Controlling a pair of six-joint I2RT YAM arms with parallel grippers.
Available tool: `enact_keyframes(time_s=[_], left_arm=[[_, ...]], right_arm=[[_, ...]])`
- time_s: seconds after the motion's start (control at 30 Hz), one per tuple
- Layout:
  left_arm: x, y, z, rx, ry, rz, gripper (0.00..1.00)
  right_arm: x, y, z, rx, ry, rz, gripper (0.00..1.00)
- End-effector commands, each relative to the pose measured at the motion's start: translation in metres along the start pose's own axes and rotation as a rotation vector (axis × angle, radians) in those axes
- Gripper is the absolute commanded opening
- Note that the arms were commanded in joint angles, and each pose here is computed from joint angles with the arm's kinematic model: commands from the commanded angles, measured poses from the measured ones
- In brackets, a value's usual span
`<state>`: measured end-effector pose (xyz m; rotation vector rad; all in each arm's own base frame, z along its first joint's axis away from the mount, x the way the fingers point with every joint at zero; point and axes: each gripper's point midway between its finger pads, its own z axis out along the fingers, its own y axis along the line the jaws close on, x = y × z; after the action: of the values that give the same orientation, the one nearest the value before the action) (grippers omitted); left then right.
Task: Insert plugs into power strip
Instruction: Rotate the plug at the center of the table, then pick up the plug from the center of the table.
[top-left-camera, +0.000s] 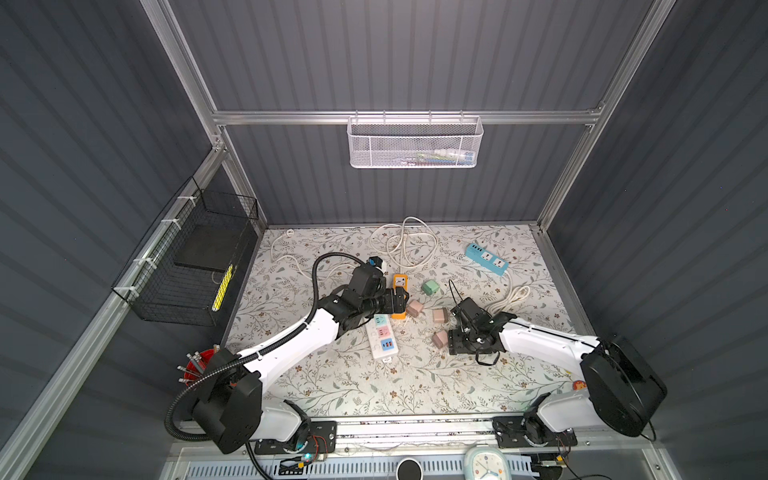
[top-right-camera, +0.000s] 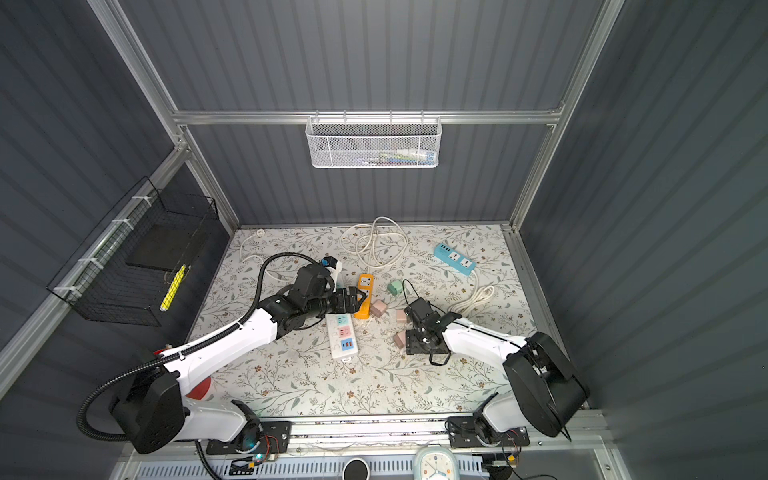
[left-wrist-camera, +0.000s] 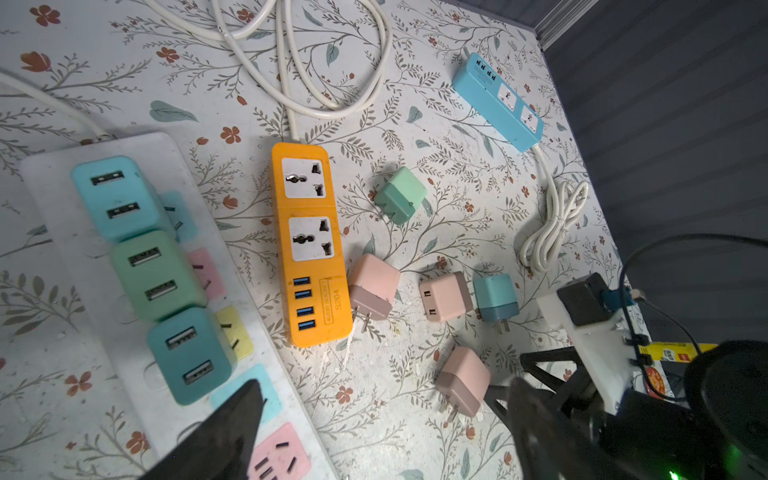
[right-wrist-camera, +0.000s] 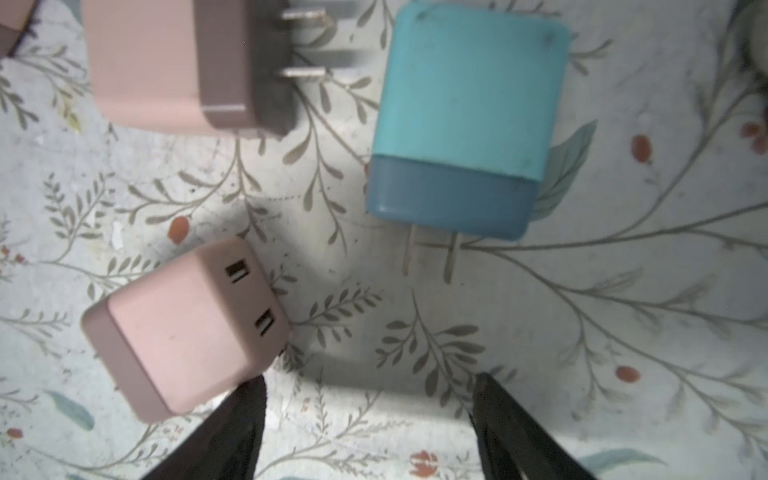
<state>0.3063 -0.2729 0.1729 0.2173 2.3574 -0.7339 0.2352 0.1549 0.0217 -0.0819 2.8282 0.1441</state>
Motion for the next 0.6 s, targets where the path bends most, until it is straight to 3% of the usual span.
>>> enact_keyframes(time_s=[0.0, 0.17, 0.3, 0.4, 0.47, 0.57], left_arm=[[-0.001, -0.015, 0.005, 0.039, 0.018, 0.049, 0.91], [0.017, -0.037, 0.014, -0.02, 0.072, 0.197, 0.89], [0.013, -0.055, 0.006, -0.078, -0.031, 0.308, 0.89], [0.002, -0.064, -0.003, -0.033, -0.117, 0.286, 0.92], [-0.005, -0.067, -0.007, -0.031, -0.139, 0.29, 0.99], [-0.015, -0.072, -0.013, -0.032, -0.164, 0.311, 1.0]], right_arm=[[-0.025, 0.012, -0.009, -0.031, -0.063, -0.017, 0.78], [-0.034, 0.012, -0.028, -0.054, -0.106, -0.02, 0.78], [-0.04, 0.019, -0.048, -0.134, -0.186, -0.016, 0.78], [-0.047, 0.008, -0.063, -0.107, -0.266, 0.009, 0.78], [-0.052, -0.002, -0.073, -0.077, -0.331, 0.012, 0.79], [-0.057, -0.006, -0.088, -0.095, -0.427, 0.018, 0.79]])
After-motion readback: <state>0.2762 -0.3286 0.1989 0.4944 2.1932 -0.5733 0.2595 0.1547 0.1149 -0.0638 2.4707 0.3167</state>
